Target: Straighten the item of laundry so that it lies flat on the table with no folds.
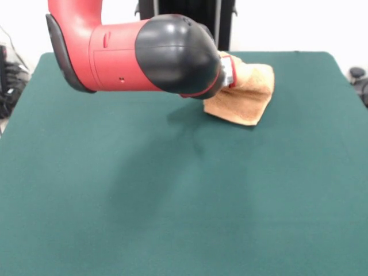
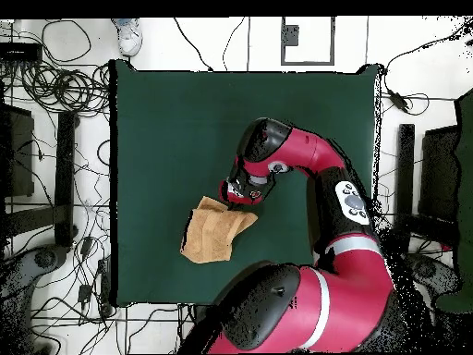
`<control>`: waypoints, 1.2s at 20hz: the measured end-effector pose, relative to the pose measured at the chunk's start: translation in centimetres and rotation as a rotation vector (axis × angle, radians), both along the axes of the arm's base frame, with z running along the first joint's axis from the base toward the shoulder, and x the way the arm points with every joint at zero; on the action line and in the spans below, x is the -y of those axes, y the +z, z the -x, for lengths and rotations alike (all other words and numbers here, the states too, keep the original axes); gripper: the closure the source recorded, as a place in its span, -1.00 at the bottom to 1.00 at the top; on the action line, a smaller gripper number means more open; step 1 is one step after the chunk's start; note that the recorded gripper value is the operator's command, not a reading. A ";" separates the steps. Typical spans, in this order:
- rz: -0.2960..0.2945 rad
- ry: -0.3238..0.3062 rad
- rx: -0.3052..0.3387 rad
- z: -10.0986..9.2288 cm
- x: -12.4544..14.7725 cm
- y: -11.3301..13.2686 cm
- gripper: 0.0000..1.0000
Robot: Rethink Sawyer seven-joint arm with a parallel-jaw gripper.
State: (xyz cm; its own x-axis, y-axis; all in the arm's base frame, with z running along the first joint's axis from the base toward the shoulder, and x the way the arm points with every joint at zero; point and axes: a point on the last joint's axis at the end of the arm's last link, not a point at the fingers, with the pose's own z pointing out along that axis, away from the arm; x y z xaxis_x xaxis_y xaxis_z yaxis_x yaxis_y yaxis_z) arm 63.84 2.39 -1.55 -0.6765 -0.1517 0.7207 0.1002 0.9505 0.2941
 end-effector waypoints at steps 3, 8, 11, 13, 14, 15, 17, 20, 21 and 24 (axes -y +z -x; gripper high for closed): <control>-0.001 -0.001 0.000 0.0 0.0 0.0 1.00; -0.007 -0.009 0.000 -0.1 -0.1 0.1 1.00; -0.016 -0.020 -0.001 -0.3 -0.2 0.2 -1.00; -0.019 -0.024 -0.001 -0.3 -0.3 0.3 -1.00; -0.024 -0.030 -0.001 -0.4 -0.3 0.3 -1.00; -0.026 -0.033 -0.001 -0.4 -0.3 0.4 -1.00; -0.032 -0.041 -0.001 -0.5 -0.4 0.5 -1.00; -0.033 -0.043 -0.002 -0.6 -0.4 0.5 -1.00; -0.033 -0.042 -0.002 -0.5 -0.4 0.5 -1.00; -0.035 -0.041 -0.010 -0.5 -0.4 0.5 -1.00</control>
State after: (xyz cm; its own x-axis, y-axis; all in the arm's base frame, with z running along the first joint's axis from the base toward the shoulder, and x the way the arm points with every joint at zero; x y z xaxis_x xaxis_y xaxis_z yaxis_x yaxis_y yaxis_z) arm 64.29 2.81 -1.02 -0.6752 -0.1491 0.7224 0.1424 0.9346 0.3260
